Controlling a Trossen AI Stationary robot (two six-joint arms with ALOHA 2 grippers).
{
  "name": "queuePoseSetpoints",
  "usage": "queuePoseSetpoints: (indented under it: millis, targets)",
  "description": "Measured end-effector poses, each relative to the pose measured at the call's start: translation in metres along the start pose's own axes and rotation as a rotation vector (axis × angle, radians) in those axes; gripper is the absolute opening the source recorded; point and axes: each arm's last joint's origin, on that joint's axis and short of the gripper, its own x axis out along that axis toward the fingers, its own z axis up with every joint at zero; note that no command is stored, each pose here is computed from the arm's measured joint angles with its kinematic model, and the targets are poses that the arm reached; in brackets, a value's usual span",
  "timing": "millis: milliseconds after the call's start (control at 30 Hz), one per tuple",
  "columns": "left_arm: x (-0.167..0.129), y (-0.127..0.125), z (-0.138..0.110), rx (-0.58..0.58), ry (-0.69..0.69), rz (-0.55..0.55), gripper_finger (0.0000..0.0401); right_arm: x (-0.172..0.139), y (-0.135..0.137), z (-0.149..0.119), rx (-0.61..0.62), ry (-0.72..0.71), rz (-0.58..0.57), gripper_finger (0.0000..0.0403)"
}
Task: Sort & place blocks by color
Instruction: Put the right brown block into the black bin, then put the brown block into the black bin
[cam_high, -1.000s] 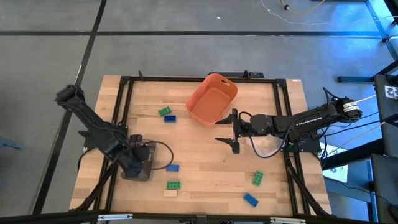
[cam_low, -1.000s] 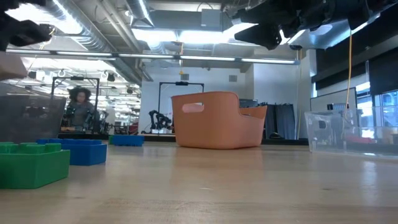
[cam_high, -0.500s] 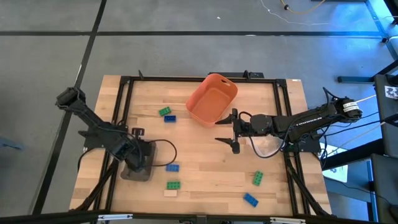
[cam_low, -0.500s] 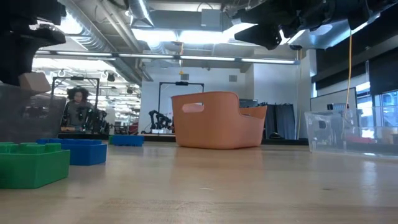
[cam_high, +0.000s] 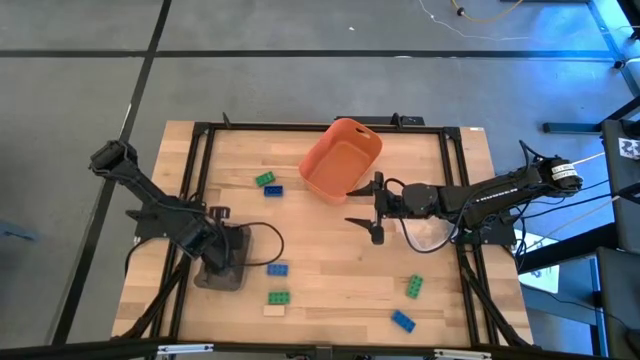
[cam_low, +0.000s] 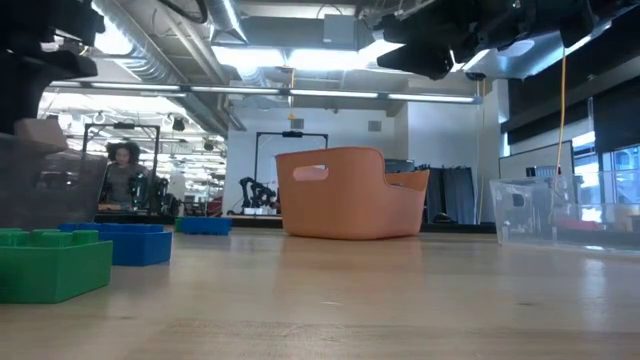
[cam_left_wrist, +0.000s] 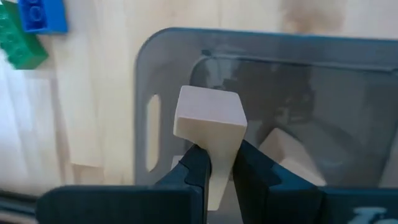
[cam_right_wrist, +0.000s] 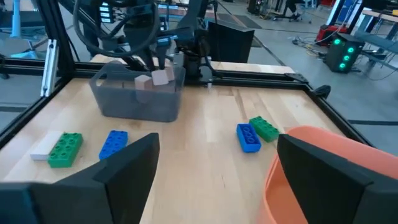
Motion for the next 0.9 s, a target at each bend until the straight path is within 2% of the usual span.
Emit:
queuePoseSetpoints:
  millis: [267, 633, 900]
  targets:
    - [-0.0003, -0.0028, 0.0017, -0.024, -0.021, -0.025, 0.0052, 0.0, 0.0, 0.0006, 0.028, -0.006, 0.0, 0.0328]
    - [0.0007, 0.0009, 0.0037, -0.039, -0.019, -0.011, 0.0132, 0.0, 0.0, 0.001, 0.048, -0.01, 0.0, 0.0328]
    - [0.0018, 0.0054, 0.0042, -0.043, 0.004, 0.005, 0.0166, -0.0001, -0.0001, 0.0016, 0.027, -0.016, -0.001, 0.0328]
